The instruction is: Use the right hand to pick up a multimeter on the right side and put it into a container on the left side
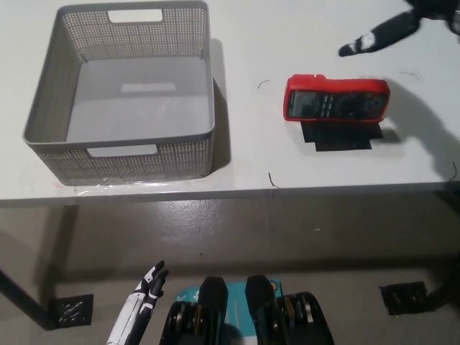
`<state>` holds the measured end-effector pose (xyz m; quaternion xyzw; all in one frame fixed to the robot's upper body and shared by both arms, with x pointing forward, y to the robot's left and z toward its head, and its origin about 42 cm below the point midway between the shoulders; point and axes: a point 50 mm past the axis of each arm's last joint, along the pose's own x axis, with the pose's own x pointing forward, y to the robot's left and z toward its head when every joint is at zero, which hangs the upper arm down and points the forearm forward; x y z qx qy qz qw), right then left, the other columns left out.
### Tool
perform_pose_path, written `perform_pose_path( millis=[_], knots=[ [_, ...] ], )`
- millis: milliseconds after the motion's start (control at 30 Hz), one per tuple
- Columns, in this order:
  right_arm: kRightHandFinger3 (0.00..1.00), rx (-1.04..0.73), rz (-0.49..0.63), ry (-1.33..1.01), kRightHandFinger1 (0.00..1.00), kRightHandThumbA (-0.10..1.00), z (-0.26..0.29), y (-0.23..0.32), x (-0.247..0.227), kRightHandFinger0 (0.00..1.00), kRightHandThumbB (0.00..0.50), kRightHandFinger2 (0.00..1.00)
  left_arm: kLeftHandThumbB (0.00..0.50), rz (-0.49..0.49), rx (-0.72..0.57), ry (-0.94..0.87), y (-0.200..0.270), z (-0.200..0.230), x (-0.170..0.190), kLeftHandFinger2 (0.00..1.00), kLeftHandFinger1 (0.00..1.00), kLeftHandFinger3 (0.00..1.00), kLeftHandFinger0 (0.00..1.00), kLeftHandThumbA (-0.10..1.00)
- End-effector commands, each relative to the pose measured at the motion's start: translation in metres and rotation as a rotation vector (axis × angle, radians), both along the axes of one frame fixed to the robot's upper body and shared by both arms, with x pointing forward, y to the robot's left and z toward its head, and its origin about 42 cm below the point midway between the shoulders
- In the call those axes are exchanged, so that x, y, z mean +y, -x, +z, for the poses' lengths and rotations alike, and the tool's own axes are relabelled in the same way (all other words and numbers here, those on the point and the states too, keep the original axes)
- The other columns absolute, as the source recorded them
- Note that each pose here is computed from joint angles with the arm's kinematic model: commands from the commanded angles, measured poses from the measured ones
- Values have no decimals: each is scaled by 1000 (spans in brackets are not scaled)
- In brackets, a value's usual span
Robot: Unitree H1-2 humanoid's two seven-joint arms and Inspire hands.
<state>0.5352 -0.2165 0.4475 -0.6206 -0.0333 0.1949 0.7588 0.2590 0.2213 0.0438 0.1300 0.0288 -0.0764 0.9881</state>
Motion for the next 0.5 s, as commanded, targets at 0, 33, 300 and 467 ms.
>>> perform_pose_path(
  millis=[0, 33, 300, 467],
  knots=[
    [1000, -97, -181, 268, 1000, 1000, 89, -28, 29, 1000, 500, 1000, 420, -36, -80, -24, -11, 15, 7, 1000, 1000, 1000, 1000, 1000],
    [1000, -86, -187, 277, 1000, 1000, 89, -32, 32, 1000, 500, 1000, 418, -38, -79, -23, -10, 14, 7, 1000, 1000, 1000, 1000, 1000],
    [1000, -12, -241, 324, 1000, 1000, 76, -55, 35, 1000, 500, 1000, 410, -52, -74, -13, -6, 12, 1, 1000, 1000, 1000, 1000, 1000],
    [1000, 5, -285, 319, 1000, 1000, 63, -64, 33, 1000, 500, 1000, 423, -58, -67, -9, -4, 14, 0, 1000, 1000, 1000, 1000, 1000]
  ],
)
